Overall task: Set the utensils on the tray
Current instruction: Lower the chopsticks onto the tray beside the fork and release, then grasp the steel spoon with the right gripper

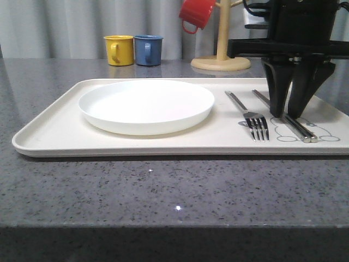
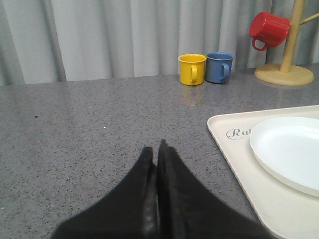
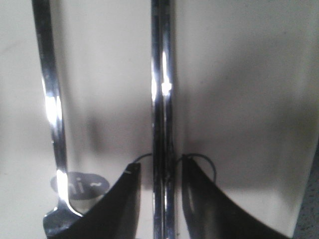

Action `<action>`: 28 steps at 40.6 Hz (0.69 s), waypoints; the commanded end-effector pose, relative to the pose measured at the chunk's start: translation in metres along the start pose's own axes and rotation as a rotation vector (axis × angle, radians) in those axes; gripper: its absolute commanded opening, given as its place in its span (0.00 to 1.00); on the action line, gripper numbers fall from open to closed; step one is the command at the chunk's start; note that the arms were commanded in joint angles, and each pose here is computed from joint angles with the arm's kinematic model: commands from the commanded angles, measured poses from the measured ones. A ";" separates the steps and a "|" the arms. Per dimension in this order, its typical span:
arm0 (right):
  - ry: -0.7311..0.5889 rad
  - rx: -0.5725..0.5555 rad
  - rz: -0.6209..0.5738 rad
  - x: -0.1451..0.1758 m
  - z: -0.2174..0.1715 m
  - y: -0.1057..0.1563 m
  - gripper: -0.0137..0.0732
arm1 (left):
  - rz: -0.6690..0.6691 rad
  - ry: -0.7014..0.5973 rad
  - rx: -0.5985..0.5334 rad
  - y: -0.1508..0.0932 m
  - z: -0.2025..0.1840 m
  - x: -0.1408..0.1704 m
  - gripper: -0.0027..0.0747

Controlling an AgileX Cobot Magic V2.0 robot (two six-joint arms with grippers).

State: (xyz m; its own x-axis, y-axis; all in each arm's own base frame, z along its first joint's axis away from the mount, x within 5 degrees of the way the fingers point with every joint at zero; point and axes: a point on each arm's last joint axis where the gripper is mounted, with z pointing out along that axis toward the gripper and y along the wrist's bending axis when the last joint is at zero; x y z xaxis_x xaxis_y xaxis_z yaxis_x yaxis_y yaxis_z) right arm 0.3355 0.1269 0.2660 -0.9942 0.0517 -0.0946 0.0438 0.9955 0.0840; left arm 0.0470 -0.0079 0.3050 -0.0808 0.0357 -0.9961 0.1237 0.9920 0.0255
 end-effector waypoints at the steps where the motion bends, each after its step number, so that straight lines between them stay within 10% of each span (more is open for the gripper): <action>1: -0.034 -0.003 -0.008 0.005 -0.024 -0.002 0.55 | -0.015 -0.094 -0.010 0.001 -0.002 -0.015 0.01; 15: -0.169 0.030 -0.097 -0.007 -0.076 -0.011 0.59 | -0.015 -0.094 -0.010 0.001 -0.002 -0.015 0.01; 28: -0.225 0.075 -0.061 -0.018 -0.098 -0.084 0.59 | -0.015 -0.094 -0.010 0.001 -0.002 -0.015 0.01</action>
State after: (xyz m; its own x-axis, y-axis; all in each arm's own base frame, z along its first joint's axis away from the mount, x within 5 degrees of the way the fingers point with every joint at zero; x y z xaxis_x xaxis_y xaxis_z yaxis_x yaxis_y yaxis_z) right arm 0.3581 0.0611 0.3299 -0.9460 0.0023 -0.3240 -0.0092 0.9994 0.0339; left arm 0.0470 -0.0079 0.3050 -0.0808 0.0357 -0.9961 0.1237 0.9920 0.0255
